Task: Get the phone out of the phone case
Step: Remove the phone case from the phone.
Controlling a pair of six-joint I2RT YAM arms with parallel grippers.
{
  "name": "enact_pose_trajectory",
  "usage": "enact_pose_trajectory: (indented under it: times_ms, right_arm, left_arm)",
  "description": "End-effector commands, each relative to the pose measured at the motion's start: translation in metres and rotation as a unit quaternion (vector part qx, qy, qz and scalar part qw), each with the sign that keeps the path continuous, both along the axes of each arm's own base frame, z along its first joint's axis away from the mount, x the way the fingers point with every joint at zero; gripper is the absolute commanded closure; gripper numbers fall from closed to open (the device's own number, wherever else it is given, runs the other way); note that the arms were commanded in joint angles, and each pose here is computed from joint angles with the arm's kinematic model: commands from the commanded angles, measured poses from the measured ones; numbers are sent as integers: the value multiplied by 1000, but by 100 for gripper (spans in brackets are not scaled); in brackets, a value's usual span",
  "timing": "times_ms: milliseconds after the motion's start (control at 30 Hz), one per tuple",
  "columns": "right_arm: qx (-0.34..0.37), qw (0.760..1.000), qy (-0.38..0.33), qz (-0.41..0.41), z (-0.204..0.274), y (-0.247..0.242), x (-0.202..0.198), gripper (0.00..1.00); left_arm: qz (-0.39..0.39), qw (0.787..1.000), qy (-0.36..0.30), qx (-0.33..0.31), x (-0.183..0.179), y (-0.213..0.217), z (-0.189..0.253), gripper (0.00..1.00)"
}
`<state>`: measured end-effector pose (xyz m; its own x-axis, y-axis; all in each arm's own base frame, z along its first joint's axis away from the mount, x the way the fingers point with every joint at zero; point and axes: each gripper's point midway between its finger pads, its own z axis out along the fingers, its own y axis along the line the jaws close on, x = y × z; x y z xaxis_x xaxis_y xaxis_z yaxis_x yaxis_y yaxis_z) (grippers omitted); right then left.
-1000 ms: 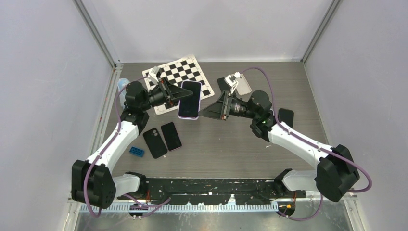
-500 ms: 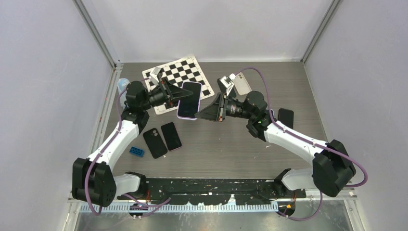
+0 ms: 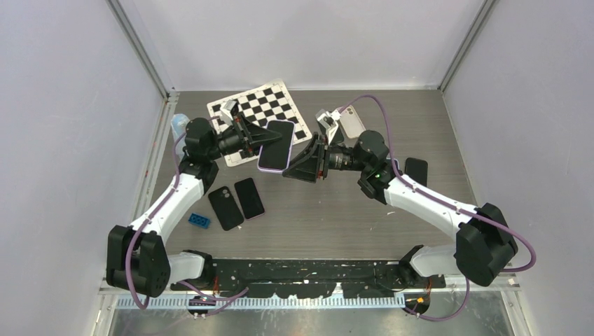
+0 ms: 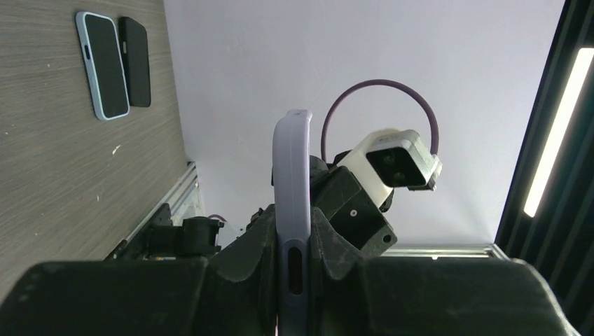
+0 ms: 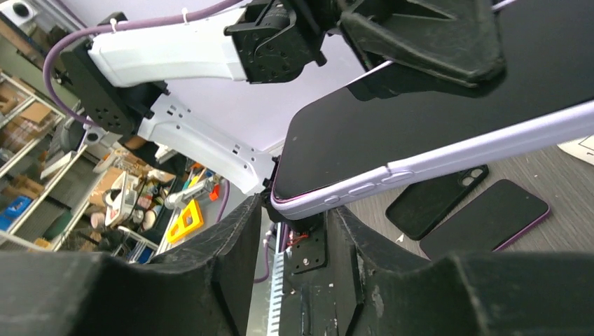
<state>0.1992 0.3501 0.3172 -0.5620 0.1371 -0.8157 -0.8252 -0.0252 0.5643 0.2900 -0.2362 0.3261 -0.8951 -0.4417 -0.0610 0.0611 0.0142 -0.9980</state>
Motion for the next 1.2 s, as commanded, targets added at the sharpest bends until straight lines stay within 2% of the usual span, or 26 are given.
enact_pose_trajectory:
  times_ms: [0, 267, 467, 533, 700, 833, 967, 1167]
  right_arm:
    - [5, 998, -49, 35, 12, 7, -12, 54]
    - [-15, 1000, 0, -12, -2, 12, 9, 54]
    - [17, 1000, 20, -5, 8, 9, 2, 30]
    - [29, 999, 17, -3, 14, 6, -2, 26]
    - [42, 999, 22, 2, 25, 1, -9, 25]
    - [33, 999, 42, -6, 22, 5, -2, 35]
    - [25, 998, 51, -5, 14, 11, 4, 55]
    - [10, 1000, 18, -3, -2, 15, 8, 65]
  left_arm:
    - [4, 1000, -10, -22, 2, 0, 16, 100]
    - [7, 999, -25, -22, 0, 1, 22, 100]
    - [10, 999, -40, -4, -1, 1, 21, 100]
    - [11, 999, -42, 2, -1, 1, 20, 100]
    - [10, 999, -42, 5, 1, 1, 19, 100]
    - [11, 999, -41, 4, -1, 1, 20, 100]
    - [11, 999, -32, 0, -1, 2, 19, 100]
    - [2, 1000, -7, -16, -4, 1, 21, 100]
